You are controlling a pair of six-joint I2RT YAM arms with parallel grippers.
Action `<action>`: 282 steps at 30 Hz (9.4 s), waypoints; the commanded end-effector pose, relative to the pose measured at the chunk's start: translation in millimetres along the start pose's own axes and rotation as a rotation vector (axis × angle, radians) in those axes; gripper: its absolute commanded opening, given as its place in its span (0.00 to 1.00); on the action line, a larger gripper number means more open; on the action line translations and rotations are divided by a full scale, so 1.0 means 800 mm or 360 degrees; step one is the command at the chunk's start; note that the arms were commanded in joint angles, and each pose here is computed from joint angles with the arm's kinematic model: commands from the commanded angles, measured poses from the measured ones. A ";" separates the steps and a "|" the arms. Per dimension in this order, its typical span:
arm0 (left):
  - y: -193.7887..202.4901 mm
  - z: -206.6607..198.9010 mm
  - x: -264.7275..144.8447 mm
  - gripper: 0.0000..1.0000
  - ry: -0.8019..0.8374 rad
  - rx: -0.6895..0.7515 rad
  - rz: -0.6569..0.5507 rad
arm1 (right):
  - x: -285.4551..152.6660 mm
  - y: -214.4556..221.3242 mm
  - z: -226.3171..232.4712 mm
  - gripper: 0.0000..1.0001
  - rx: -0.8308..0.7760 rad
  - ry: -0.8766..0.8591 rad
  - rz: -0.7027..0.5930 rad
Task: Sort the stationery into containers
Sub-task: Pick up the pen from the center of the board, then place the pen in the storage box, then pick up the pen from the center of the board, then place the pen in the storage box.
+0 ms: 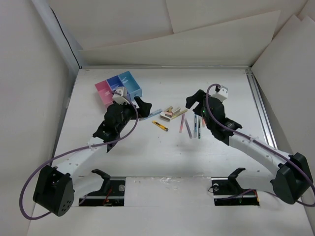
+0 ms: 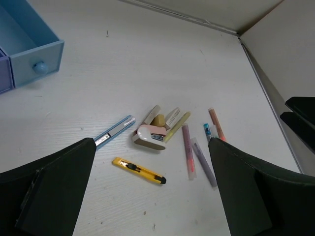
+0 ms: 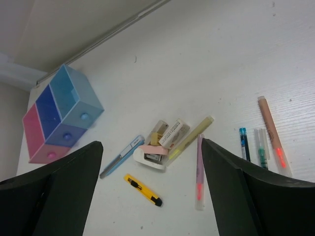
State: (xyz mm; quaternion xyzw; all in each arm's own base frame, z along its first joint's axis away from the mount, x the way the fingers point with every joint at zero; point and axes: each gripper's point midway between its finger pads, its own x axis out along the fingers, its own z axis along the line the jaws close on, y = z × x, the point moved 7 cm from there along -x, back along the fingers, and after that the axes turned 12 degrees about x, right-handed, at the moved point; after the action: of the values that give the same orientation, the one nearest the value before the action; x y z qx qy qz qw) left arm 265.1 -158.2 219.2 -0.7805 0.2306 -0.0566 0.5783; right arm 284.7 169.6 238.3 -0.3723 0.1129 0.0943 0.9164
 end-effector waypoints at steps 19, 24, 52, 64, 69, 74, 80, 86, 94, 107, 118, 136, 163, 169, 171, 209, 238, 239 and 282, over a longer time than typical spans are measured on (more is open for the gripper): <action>0.064 -0.001 0.046 0.49 -0.0515 0.0481 0.0490 | -0.005 -0.020 -0.002 0.16 0.0085 -0.0003 -0.0063; 0.089 0.003 0.066 0.58 -0.0457 0.0532 0.0632 | -0.003 -0.015 -0.004 0.26 0.0072 0.0009 -0.0034; 0.138 0.037 0.162 0.61 -0.0268 0.0724 0.1032 | -0.006 -0.019 0.002 0.32 0.0088 -0.0038 -0.0009; 0.145 0.039 0.159 0.17 -0.0286 0.0698 0.1077 | -0.006 -0.019 0.002 0.33 0.0088 -0.0038 -0.0009; 0.121 0.036 0.155 0.05 -0.0351 0.0682 0.0959 | -0.002 -0.012 0.000 0.36 0.0075 -0.0032 0.0030; 0.094 0.031 0.153 0.00 -0.0420 0.0636 0.0837 | -0.002 -0.012 0.000 0.36 0.0075 -0.0032 0.0030; 0.026 0.006 0.145 0.00 -0.0432 0.0481 0.0588 | -0.002 -0.011 0.001 0.36 0.0075 -0.0041 0.0042; -0.072 0.027 0.124 0.00 -0.0576 0.0128 0.0259 | -0.007 -0.016 0.004 0.36 0.0088 -0.0063 0.0027; -0.138 0.145 0.106 0.00 -0.0890 -0.0404 -0.0021 | -0.005 -0.008 0.009 0.36 0.0077 -0.0087 0.0084; -0.127 0.252 0.129 0.00 -0.1304 -0.0423 0.0140 | -0.007 0.002 0.013 0.37 0.0063 -0.0112 0.0138; -0.106 0.278 0.149 0.00 -0.1412 -0.0277 0.0288 | -0.004 0.008 0.014 0.37 0.0037 -0.0110 0.0157; -0.065 0.295 0.141 0.24 -0.1541 -0.0223 0.0444 | -0.006 0.004 0.016 0.37 0.0043 -0.0112 0.0137; 0.090 -0.099 0.023 0.45 -0.0576 -0.0240 0.0504 | -0.009 -0.019 -0.002 0.12 0.0104 0.0001 -0.0013; 0.119 -0.115 0.039 0.50 -0.0617 -0.0374 0.0549 | -0.011 -0.024 -0.005 0.15 0.0108 0.0010 -0.0023; 0.123 -0.119 0.047 0.50 -0.0627 -0.0387 0.0573 | -0.013 -0.026 -0.003 0.15 0.0114 -0.0001 -0.0030; 0.202 -0.094 0.103 0.43 -0.1005 -0.0390 0.0782 | -0.036 -0.049 -0.004 0.44 0.0205 -0.0078 -0.0096; 0.196 -0.047 0.062 0.44 -0.1104 -0.0032 0.0900 | -0.038 -0.051 -0.002 0.44 0.0212 -0.0103 -0.0077; 0.201 -0.045 0.063 0.44 -0.1112 0.0004 0.0927 | -0.038 -0.051 -0.002 0.44 0.0212 -0.0103 -0.0077; -0.094 0.113 0.115 0.12 -0.1222 -0.0469 0.0102 | -0.038 -0.048 -0.001 0.44 0.0209 -0.0119 -0.0050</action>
State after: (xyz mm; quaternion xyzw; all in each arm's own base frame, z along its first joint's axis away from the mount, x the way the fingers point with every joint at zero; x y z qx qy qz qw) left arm 379.0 -121.0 222.1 -0.8039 0.0458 0.3081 0.5067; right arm 264.6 139.1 267.2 -0.3163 0.0885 0.0866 0.9406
